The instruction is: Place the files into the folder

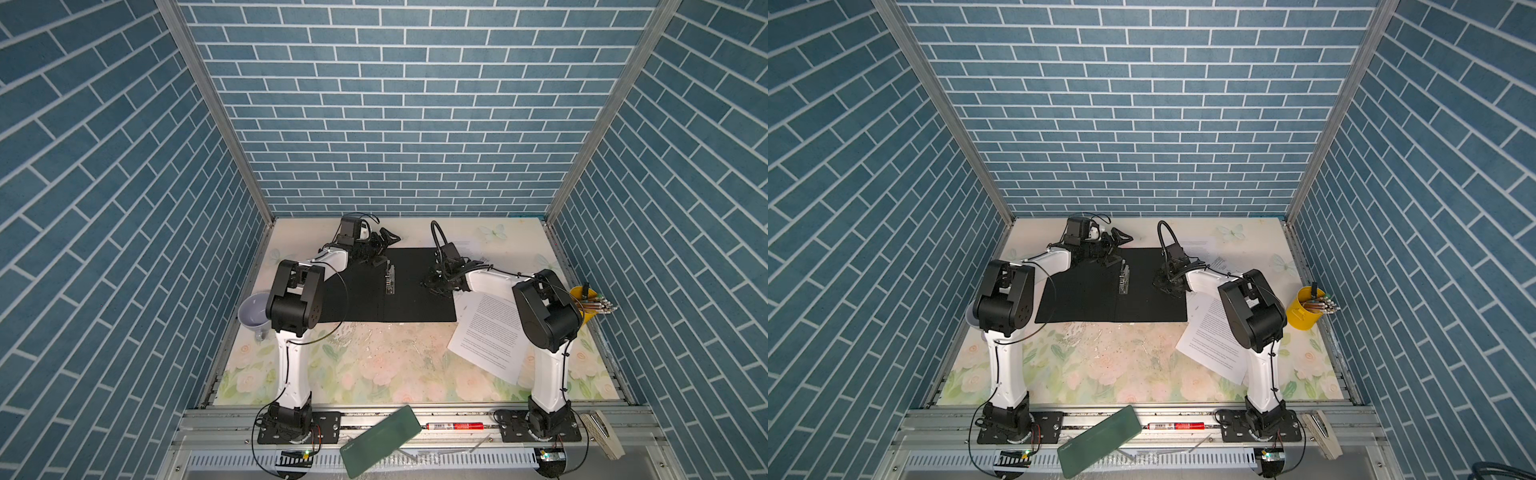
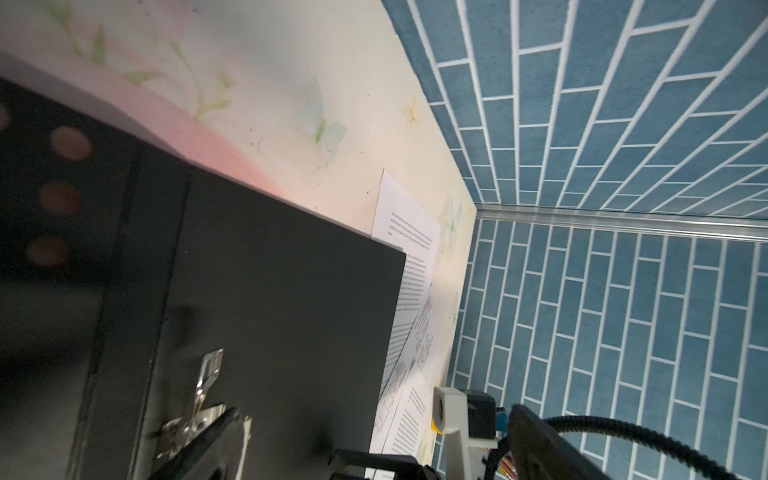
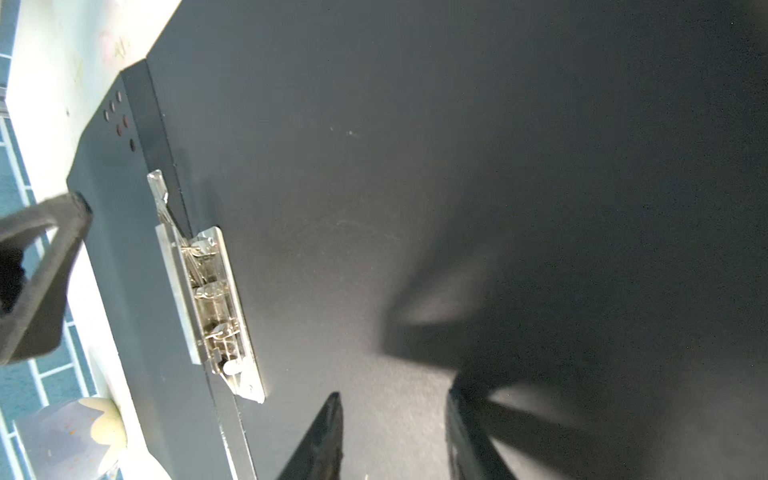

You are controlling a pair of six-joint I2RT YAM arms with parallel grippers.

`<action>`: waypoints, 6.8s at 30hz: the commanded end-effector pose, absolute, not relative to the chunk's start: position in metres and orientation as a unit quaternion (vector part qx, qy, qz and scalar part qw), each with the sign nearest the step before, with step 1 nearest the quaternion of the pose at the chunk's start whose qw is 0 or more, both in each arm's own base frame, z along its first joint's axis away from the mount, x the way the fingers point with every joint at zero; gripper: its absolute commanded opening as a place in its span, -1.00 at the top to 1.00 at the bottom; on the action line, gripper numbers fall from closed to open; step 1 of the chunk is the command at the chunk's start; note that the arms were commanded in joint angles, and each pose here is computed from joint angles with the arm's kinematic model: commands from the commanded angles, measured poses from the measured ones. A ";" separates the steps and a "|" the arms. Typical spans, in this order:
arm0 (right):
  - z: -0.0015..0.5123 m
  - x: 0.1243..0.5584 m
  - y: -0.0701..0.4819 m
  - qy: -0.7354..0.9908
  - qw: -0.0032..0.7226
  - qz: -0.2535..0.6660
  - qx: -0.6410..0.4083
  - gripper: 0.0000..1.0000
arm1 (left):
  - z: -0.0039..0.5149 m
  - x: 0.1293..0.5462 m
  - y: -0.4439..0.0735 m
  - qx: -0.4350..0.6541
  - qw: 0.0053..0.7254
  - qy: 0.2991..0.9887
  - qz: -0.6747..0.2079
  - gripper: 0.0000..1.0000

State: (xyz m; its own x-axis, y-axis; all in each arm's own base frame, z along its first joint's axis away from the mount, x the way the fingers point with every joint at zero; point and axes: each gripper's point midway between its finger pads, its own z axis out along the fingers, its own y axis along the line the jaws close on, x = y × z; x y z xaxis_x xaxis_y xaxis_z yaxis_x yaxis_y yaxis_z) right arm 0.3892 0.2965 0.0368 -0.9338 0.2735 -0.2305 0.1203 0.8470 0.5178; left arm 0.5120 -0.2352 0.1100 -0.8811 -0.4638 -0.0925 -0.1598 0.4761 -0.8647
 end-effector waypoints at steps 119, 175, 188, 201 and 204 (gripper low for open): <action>0.010 0.182 0.038 0.924 0.144 0.145 0.324 -0.71 | 0.061 0.228 -0.464 0.086 0.084 0.900 -0.419 -0.53; 0.078 0.262 0.083 0.856 0.233 0.352 0.299 -0.78 | 0.166 0.317 -0.427 -0.064 0.251 0.796 -0.548 1.00; 0.076 0.271 0.089 0.822 0.244 0.406 0.317 -0.77 | 0.181 0.322 -0.433 -0.091 0.247 0.767 -0.586 1.00; 0.078 0.289 0.088 0.795 0.262 0.435 0.333 -0.69 | 0.185 0.323 -0.440 -0.111 0.245 0.746 -0.609 1.00; 0.077 0.292 0.090 0.791 0.257 0.445 0.333 -0.67 | 0.187 0.322 -0.440 -0.115 0.246 0.742 -0.613 1.00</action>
State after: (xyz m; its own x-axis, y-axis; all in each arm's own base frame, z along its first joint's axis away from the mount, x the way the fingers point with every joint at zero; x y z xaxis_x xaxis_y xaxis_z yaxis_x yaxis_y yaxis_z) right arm 0.2892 0.0873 0.0738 -0.6542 0.7445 -0.1330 0.3191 0.4312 0.8439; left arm 0.3222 -0.4388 0.1864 -0.8595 -0.4567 -0.2294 0.1273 0.2435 -0.9615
